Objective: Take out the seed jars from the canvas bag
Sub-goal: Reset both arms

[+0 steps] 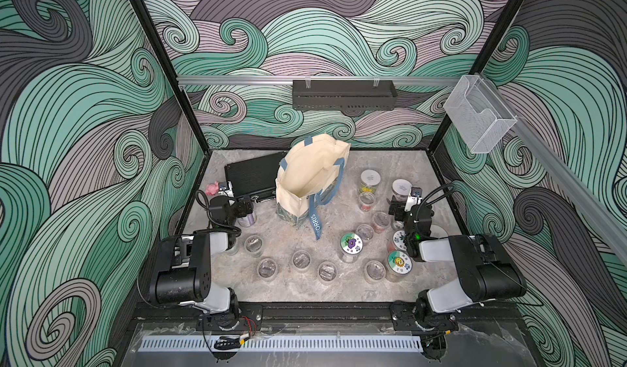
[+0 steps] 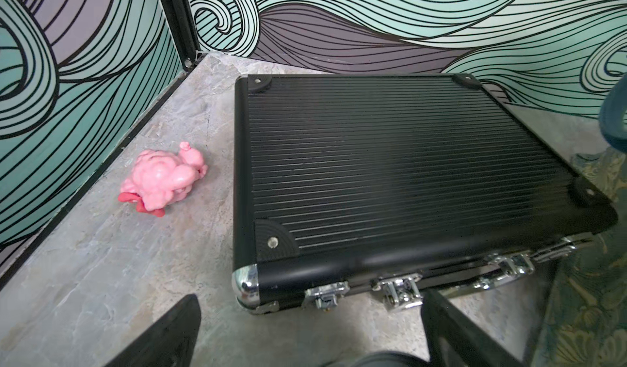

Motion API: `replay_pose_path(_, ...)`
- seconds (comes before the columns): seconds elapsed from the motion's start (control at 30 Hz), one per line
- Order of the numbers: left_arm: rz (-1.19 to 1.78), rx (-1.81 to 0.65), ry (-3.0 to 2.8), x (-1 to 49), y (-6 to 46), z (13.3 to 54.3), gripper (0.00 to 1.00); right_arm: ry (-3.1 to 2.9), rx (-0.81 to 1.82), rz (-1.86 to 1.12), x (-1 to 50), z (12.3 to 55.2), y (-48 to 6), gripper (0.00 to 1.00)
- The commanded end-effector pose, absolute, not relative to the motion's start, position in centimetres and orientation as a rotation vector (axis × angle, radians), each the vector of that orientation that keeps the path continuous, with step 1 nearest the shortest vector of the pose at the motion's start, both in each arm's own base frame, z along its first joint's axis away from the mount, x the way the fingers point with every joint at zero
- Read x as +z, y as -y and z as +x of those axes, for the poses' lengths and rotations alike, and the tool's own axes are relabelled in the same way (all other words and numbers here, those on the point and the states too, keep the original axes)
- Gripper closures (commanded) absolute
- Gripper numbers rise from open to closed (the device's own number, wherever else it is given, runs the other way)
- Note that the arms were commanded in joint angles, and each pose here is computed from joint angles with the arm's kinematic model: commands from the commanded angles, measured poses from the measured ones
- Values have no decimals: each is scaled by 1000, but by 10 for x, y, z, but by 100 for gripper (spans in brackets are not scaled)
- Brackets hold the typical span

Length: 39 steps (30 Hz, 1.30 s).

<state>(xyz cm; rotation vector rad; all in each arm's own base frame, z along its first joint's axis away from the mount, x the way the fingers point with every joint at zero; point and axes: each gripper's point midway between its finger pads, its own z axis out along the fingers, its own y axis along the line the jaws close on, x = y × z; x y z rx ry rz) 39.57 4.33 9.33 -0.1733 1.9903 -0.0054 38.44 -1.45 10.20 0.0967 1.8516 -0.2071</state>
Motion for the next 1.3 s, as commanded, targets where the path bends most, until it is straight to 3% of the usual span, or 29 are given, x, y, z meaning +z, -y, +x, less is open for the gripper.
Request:
replay_pose_path(0.0,-124,-48,-2004,87,-35,395,1,-1889,-177,62,97,394,10,1)
replay_pose_path(1.27,-104,-36,-2033,83,-31,399,2,-1922,-144,65,94,396,11,1)
